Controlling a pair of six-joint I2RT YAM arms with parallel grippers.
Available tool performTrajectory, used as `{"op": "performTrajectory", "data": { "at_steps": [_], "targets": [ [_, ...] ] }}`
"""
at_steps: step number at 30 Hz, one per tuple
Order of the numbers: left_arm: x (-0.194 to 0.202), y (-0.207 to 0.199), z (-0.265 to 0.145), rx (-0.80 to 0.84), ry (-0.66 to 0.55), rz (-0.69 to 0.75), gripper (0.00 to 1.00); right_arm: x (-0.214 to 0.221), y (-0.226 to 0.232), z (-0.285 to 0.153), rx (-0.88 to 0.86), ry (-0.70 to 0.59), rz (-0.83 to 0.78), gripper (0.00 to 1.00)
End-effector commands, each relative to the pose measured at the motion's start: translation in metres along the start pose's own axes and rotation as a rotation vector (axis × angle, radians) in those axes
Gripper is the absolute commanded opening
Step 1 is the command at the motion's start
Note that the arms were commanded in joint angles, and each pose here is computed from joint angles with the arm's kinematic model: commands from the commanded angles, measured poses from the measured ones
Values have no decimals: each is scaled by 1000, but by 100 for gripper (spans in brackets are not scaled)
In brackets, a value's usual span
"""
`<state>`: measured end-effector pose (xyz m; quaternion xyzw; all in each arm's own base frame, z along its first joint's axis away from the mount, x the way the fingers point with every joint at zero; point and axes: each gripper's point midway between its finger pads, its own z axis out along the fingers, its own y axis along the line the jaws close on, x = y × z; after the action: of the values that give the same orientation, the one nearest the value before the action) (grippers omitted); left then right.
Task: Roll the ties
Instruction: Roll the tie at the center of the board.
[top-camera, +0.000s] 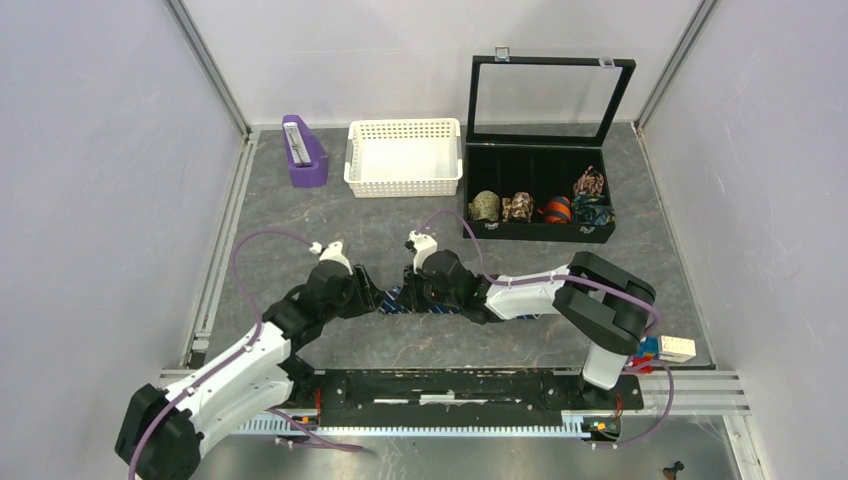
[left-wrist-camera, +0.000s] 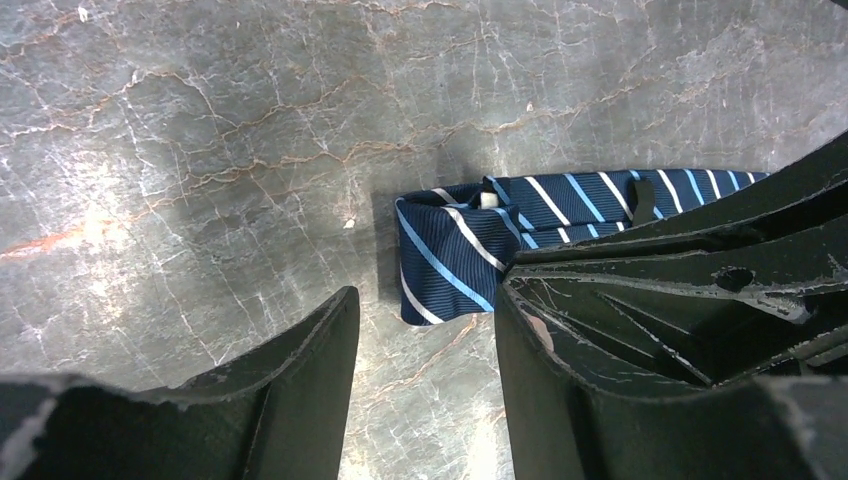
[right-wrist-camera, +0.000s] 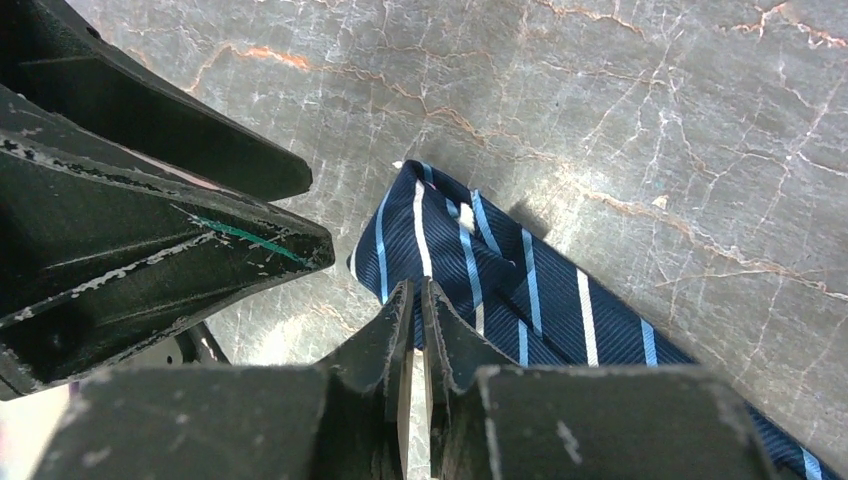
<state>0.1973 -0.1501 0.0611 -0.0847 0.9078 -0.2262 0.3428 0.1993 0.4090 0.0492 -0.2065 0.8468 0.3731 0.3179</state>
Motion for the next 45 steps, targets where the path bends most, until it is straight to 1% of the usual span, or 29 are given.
{"op": "performTrajectory", "data": {
  "at_steps": [1,8,15,26,27,32,36,45],
  "targets": [
    [-1,-5,3,36,-7,4,58,-13,6,6,-5,-44,-19,12],
    [5,-3,8,40,6,-2,57,-6,-3,7,18,-34,-29,10],
    [8,-6,11,78,2,-10,56,1,-7,6,24,-25,-28,8],
    [10,-7,18,98,-11,-18,55,9,-15,8,38,-11,-27,8],
    [13,-10,18,117,5,-17,55,10,-15,8,38,-11,-28,7],
    [16,-11,20,141,0,-17,54,11,-17,7,42,-8,-27,7],
    [10,-17,21,176,-38,-13,53,9,-17,7,38,-11,-26,7],
    [8,-14,28,176,-68,-14,48,8,-17,7,30,-9,-26,7]
  ]
}}
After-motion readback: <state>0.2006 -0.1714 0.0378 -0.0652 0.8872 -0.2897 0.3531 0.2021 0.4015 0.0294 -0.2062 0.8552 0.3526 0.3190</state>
